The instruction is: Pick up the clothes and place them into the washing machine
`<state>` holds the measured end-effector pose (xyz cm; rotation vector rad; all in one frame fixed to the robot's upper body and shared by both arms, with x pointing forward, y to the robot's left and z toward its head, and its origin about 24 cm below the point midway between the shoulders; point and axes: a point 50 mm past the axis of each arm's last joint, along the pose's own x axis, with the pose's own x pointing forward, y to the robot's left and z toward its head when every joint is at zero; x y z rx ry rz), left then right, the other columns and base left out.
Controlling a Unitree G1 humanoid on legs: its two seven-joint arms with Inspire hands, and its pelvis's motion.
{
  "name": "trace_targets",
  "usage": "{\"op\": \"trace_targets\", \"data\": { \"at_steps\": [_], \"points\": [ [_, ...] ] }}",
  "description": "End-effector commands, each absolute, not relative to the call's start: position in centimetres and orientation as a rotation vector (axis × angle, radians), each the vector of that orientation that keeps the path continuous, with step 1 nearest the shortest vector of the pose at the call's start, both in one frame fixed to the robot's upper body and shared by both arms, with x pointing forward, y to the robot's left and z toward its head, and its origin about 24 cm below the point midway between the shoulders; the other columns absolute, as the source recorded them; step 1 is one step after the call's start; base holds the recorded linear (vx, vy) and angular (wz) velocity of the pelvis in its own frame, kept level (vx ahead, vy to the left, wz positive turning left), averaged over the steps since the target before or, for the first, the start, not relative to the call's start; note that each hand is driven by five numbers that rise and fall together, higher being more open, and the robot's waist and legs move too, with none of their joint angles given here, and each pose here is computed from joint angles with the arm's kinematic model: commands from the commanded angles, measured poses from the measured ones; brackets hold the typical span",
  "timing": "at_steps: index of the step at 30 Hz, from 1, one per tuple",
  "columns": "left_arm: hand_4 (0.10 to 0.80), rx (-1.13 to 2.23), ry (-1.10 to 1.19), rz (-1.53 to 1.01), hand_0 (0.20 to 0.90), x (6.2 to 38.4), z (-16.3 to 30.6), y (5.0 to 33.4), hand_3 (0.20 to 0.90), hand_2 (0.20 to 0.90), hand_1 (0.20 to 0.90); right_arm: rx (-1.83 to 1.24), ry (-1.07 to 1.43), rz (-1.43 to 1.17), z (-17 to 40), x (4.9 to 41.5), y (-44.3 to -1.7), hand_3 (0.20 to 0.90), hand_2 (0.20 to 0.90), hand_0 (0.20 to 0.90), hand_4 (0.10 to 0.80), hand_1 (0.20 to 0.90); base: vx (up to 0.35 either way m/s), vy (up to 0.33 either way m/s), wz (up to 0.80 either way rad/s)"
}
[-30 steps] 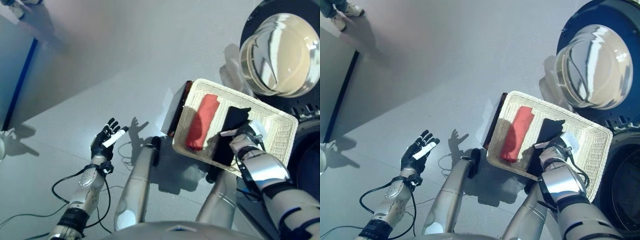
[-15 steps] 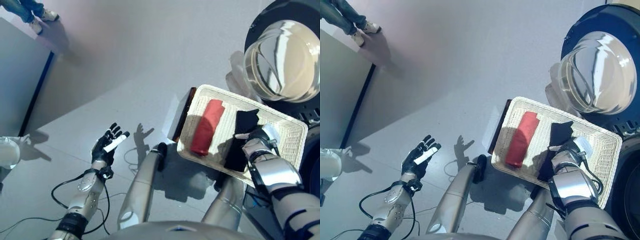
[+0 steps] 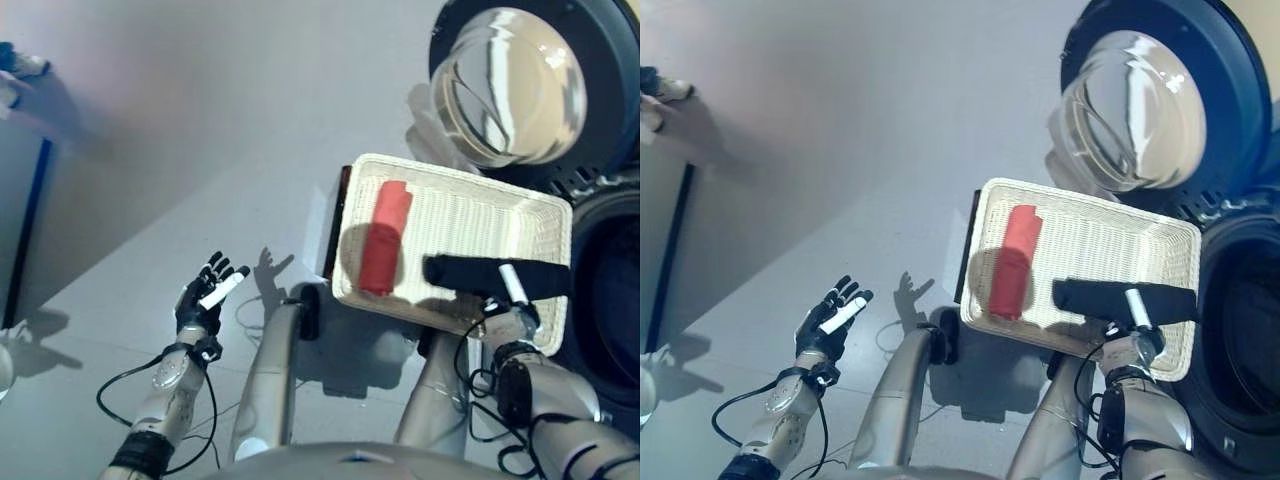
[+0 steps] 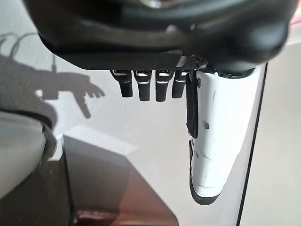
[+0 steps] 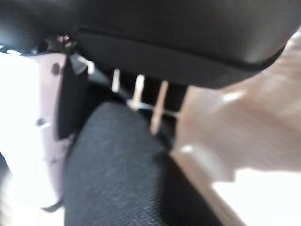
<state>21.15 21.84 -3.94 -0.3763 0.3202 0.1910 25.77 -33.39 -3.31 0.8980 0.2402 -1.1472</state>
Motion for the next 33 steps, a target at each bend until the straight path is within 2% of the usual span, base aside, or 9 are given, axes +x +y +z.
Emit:
{"op": "trace_targets", "data": {
  "at_steps": [1,5,7,10,23,33],
  "points": [
    [0.8,-0.413,0.134,0.259,0.9,22.4,-1.1,23.6,0.9,0.9,0.9,1.022,-0.151,-1.254,0.9,25.5,-37.1,0.2,0.2,0.2,0.3,0.2,-0.04,-0.021,-0.29],
    [0.8,-0.412,0.138,0.263,0.9,22.1,-1.2,23.7,0.9,0.9,0.9,1.045,-0.358,-1.259,4.8,26.0,-39.1,0.2,0.2,0.2,0.3,0.2,-0.025,-0.033,-0.22],
    [0.8,-0.412,0.14,0.262,0.9,22.1,-1.2,23.6,0.9,0.9,0.9,1.047,-0.381,-1.276,5.5,26.0,-39.6,0.2,0.2,0.2,0.3,0.2,-0.004,-0.013,-0.03],
    [0.8,-0.397,0.169,0.237,0.9,21.9,-1.6,23.2,0.9,0.9,0.9,1.182,-0.54,-1.336,7.9,25.3,-41.9,0.2,0.2,0.2,0.3,0.2,0.0,-0.028,0.0],
    [0.8,-0.351,0.201,0.195,0.9,21.3,-1.6,23.9,0.9,0.9,0.9,1.26,-0.604,-1.598,11.8,19.6,-48.5,0.2,0.2,0.2,0.3,0.2,0.004,-0.011,-0.04],
    [0.8,-0.353,0.228,0.23,0.9,20.7,-2.0,24.5,0.9,0.9,0.9,1.307,-0.688,-1.799,11.8,15.9,-49.7,0.2,0.2,0.2,0.3,0.2,0.005,-0.003,-0.04]
  ]
}}
